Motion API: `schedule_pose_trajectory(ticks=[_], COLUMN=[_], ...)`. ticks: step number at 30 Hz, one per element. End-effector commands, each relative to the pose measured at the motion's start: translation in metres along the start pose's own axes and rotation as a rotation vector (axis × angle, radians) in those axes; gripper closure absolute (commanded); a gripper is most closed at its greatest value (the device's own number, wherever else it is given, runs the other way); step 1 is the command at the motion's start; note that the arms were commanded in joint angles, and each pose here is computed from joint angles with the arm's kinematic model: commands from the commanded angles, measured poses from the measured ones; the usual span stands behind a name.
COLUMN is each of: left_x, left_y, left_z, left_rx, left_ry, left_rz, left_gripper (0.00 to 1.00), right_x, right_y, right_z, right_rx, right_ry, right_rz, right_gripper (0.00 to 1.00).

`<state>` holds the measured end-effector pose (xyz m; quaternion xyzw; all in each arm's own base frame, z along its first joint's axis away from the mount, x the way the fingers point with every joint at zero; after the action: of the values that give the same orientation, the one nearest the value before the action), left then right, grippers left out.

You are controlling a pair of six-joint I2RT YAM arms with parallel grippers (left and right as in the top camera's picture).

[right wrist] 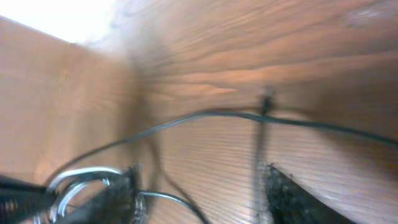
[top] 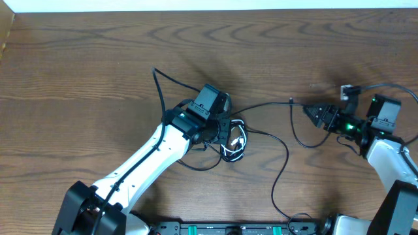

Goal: Untangle cables

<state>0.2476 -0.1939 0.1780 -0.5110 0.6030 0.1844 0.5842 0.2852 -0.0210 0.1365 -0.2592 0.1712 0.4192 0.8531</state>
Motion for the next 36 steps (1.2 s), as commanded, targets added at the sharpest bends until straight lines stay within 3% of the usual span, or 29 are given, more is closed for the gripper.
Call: schedule_pose_trajectory(ticks=[1,5,9,15,18,23,29,36], left_x=[0.002,0.002,0.002,0.001,0.001,0.000,-0.002,-0.003], left_y=[0.002,0.002,0.003,0.010,0.011,0.012,0.013,0.012], left_z=[-0.002,-0.002,-0.002,-0.002,-0.001,0.003,0.012,0.009], left_rx=[0.110,0.160,0.185,0.209,0.205,0.192,0.161,0.149], left_ry=[0.037,0.038,0.037,0.053,0.059,0.055,0.044,0.114], left_rz=[0.010,0.009,0.017,0.061,0.066,0.072,0.083,0.075], left_gripper=[0.93,0.93,0.92,0.92,0.92,0.92,0.92,0.92], right_x=[0.011,0.027,0.043,0.064,0.071,0.078,0.083,0.092], right_y=[0.011,0.025,0.041,0.057,0.068,0.088,0.093,0.105], right_z=[0.018,0.034,0.048,0.053,0.061,0.067,0.062,0.061], right_rx=[-0.181,-0.331,-0.478,-0.595,-0.685,-0.847,-0.917,-0.990], right_ry=[-0.111,-0.154,-0.166,0.003,-0.024,-0.052,0.102,0.079], right_rz=[0.072,0.135,0.193,0.209,0.246,0.320,0.321,0.378], right_gripper=[0.50,0.41,0.40,0.40,0.40,0.30,0.30,0.35])
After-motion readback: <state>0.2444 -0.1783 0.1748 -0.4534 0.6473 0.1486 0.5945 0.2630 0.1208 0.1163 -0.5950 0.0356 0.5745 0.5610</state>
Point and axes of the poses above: each gripper's point midway between its finger pads, its own x axis out along the fingers, its own z axis along the line the jaws close on, y = z × x, the point moved 9 cm from there along -x, back along the fingers, and after that the axes turned 15 degrees about x, right-handed, at the moved point
